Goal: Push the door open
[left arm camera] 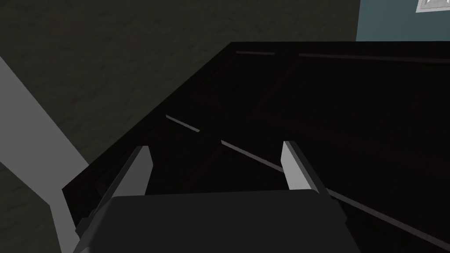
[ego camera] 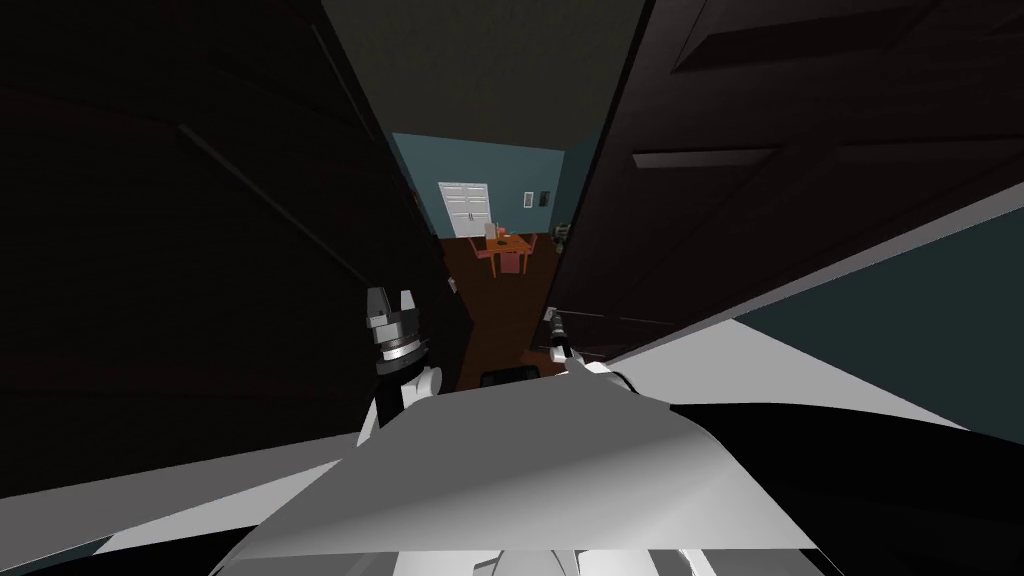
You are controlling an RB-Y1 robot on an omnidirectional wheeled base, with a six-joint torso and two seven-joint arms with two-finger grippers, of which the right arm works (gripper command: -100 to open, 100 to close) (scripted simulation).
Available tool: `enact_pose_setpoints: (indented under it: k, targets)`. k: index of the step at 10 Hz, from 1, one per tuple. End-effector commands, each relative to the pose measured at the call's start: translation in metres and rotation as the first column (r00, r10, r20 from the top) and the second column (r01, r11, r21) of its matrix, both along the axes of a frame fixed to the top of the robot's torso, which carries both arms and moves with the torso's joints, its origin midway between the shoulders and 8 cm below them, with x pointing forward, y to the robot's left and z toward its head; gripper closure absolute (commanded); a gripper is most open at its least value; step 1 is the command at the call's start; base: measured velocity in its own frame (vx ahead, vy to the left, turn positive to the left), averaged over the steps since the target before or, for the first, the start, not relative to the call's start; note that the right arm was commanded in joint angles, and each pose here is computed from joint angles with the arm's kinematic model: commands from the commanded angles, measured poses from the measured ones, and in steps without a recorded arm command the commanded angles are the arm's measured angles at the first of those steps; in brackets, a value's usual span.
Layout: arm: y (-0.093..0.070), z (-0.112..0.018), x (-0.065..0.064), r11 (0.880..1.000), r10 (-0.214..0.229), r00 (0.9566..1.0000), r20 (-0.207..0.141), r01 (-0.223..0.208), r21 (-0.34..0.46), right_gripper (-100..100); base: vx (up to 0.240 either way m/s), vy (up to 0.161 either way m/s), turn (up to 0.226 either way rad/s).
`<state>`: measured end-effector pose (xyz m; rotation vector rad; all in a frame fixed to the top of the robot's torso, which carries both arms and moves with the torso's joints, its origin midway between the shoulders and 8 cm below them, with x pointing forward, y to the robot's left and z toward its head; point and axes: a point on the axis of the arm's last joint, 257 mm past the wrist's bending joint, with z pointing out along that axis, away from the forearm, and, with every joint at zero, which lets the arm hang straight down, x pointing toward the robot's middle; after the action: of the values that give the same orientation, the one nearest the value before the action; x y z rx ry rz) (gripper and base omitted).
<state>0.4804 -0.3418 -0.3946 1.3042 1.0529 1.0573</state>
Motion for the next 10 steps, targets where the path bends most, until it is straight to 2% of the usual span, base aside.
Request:
enact_pose_setpoints:
  k: [1,2,4,5,7,10]
  targets:
    - [-0.01,0.002,-0.002,1.0,-0.015,0.9999,0.0,0.015,-0.006,100,0.054,0.024,-0.017]
    - [-0.021,0.002,-0.004,0.999,-0.043,0.9991,0.0,0.043,-0.006,100,0.166,0.05,-0.065]
    - [-0.032,0.003,-0.007,0.998,-0.068,0.9977,0.0,0.068,-0.006,100,0.225,0.087,-0.068]
    - [-0.032,0.007,-0.004,0.998,-0.067,0.9977,0.012,0.067,-0.006,100,0.117,0.035,-0.031]
    - [-0.032,0.003,-0.007,0.998,-0.068,0.9977,0.0,0.068,-0.006,100,0.021,-0.007,0.009]
    - [-0.045,0.003,-0.011,0.995,-0.101,0.9949,0.0,0.101,-0.005,100,0.096,0.043,-0.042]
